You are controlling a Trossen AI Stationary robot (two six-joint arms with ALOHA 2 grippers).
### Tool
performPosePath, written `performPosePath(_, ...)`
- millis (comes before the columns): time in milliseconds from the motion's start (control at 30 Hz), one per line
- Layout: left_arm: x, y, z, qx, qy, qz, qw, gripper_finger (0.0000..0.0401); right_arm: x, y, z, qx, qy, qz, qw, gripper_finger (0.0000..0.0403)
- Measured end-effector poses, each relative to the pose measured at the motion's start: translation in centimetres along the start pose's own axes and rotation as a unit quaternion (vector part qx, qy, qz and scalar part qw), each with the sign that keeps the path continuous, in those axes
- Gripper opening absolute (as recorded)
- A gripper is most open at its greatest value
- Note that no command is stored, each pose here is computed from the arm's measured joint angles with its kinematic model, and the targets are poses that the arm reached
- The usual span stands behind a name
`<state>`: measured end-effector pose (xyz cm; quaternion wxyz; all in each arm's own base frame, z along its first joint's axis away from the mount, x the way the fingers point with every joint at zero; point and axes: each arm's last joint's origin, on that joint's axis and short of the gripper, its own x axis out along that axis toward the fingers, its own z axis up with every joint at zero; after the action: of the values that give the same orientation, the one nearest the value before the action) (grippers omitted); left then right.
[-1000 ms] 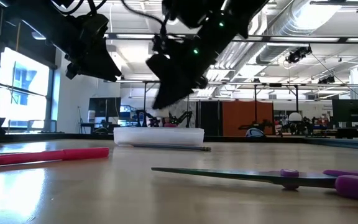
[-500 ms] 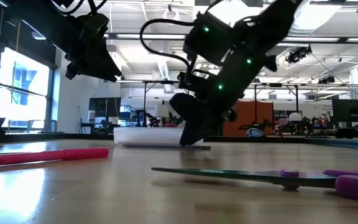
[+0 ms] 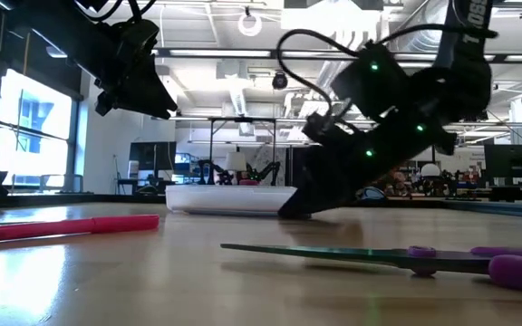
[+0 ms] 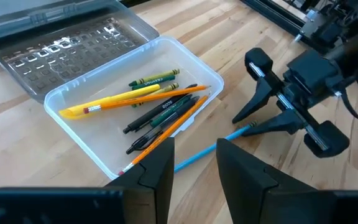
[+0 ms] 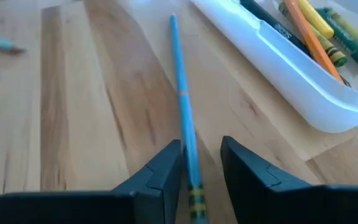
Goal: Pick & place school supplies into a supply box
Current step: Put the top blue pencil into the supply box
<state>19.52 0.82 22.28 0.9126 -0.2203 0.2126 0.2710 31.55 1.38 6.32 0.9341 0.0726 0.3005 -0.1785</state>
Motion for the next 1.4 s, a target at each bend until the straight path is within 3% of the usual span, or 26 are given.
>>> performPosePath(200,0.0,0.0,0.0,0.0,0.0,0.0,1.0,0.0156,-0.7,0.2,-1.1,-0.096,-0.002,0.004,0.995,0.0055)
performPosePath(300,0.0,0.0,0.0,0.0,0.0,0.0,1.0,0.0156,-0.5,0.4,-0.8,-0.084,0.0,0.022,0.996,0.0016)
performPosePath(400,0.0,0.0,0.0,0.0,0.0,0.0,1.0,0.0156,-0.4,0.9,-0.2,-0.049,-0.018,0.032,0.998,0.001)
performPosePath(533,0.0,0.0,0.0,0.0,-0.001,0.001,1.0,0.0156,-0.4,2.3,2.0,-0.063,-0.063,0.059,0.994,0.0009)
performPosePath(633,0.0,0.0,0.0,-0.002,-0.002,0.0,1.0,0.0156,-1.3,3.4,5.9,-0.095,-0.135,0.066,0.984,0.0006)
performPosePath(733,0.0,0.0,0.0,-0.001,-0.002,0.0,1.0,0.0156,-1.7,3.3,9.0,-0.134,-0.17,0.029,0.976,0.001)
performPosePath(867,0.0,0.0,0.0,-0.001,-0.001,0.001,1.0,0.0156,-0.9,1.9,11.3,-0.217,-0.124,-0.02,0.968,0.0004)
performPosePath(1067,0.0,0.0,0.0,0.0,0.0,-0.001,1.0,0.0156,0.8,-2.6,10.9,-0.195,0.068,-0.048,0.977,0.0007)
performPosePath(1267,0.0,0.0,0.0,0.001,-0.001,0.002,1.0,0.0156,1.1,-4.9,11.6,-0.167,0.067,-0.05,0.982,0.0004)
performPosePath(1400,0.0,0.0,0.0,0.001,-0.002,0.003,1.0,0.0156,1.3,-5.5,11.9,-0.157,0.055,-0.038,0.985,0.003)
